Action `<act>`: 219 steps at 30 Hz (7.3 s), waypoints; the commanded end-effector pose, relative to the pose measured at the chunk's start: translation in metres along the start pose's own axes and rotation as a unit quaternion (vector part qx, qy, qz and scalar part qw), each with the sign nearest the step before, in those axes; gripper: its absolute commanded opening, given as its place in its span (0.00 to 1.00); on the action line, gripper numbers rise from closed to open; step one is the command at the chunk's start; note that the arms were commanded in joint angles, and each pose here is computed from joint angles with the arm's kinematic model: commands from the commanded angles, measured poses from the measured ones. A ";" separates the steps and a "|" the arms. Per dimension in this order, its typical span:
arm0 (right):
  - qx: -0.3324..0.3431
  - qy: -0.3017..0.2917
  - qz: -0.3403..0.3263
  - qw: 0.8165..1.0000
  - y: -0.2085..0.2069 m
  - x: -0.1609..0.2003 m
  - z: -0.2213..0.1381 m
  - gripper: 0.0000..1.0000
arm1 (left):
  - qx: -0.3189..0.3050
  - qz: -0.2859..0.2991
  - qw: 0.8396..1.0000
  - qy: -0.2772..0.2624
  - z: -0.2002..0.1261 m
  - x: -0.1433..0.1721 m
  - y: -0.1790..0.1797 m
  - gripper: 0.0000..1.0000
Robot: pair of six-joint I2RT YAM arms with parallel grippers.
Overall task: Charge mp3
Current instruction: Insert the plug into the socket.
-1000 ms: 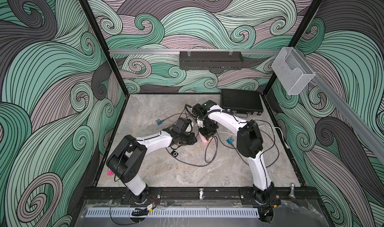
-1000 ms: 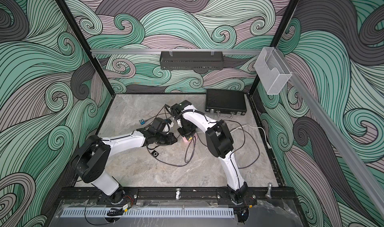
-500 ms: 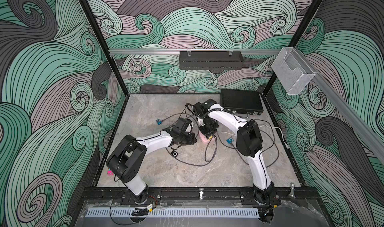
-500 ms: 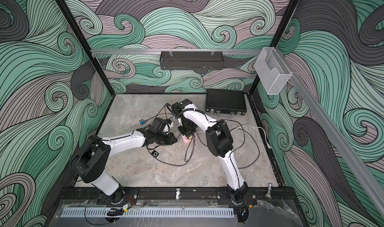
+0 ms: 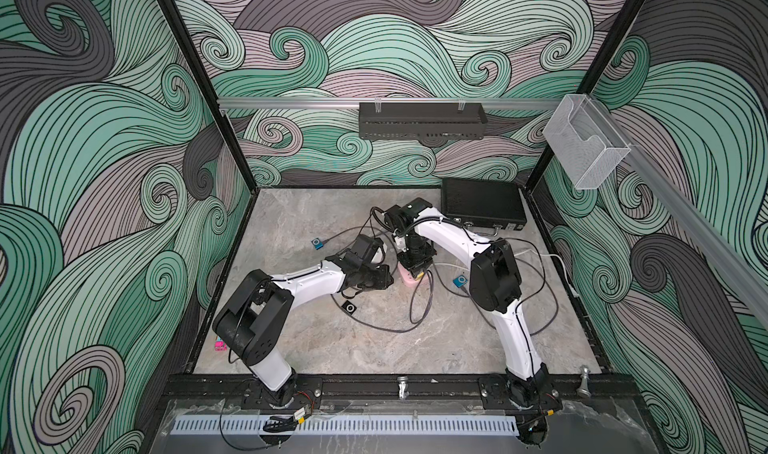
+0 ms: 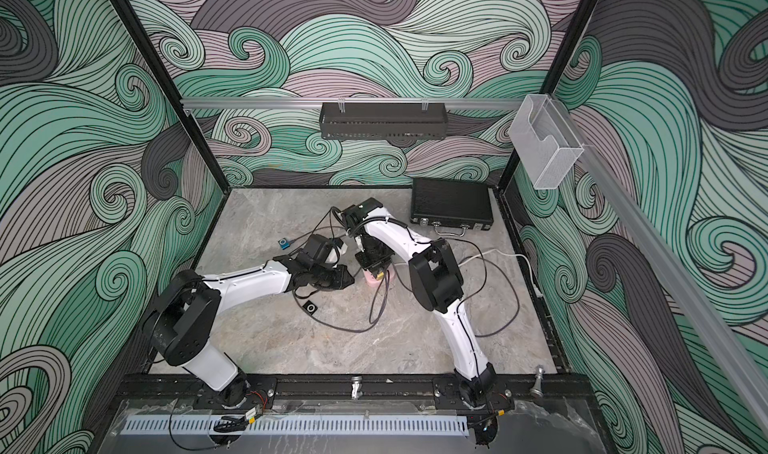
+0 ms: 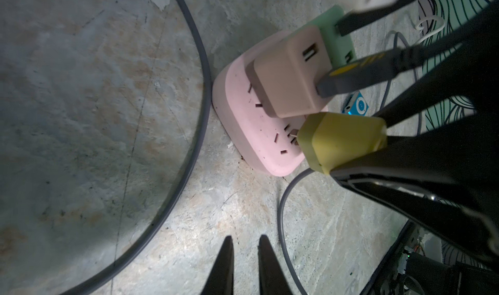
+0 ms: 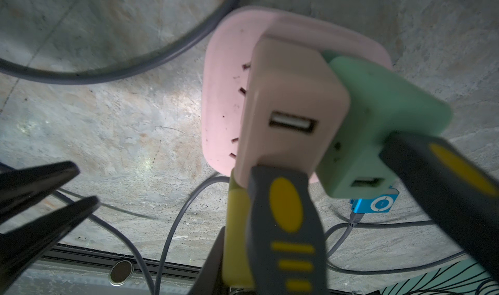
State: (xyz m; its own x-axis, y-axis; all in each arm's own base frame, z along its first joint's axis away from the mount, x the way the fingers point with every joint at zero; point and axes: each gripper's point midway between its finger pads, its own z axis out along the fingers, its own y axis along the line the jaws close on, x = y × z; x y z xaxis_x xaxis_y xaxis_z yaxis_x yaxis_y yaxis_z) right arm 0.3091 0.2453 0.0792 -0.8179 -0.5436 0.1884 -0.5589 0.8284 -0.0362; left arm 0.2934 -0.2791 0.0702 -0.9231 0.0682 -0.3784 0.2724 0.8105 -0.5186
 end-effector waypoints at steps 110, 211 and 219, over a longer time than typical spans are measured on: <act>-0.014 0.105 0.116 0.988 -0.021 -0.020 0.073 0.00 | -0.020 -0.032 0.999 0.017 -0.002 -0.003 -0.017 0.14; 0.044 -0.066 0.064 0.995 0.004 -0.045 0.015 0.15 | -0.124 -0.001 0.992 -0.008 -0.052 0.000 -0.024 0.21; 0.055 -0.063 0.082 0.993 -0.012 -0.040 0.023 0.31 | -0.125 0.001 0.992 -0.005 -0.051 -0.003 -0.027 0.21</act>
State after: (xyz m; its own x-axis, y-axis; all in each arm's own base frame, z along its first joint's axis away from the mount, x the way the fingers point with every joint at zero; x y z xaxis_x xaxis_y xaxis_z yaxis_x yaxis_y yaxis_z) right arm 0.3557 0.2626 0.0710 -0.8967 -0.4419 -0.0238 -0.4321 0.8859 -0.1684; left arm 0.2711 -0.2667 0.1088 -0.9324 0.0493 -0.3580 0.1690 0.9351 -0.3115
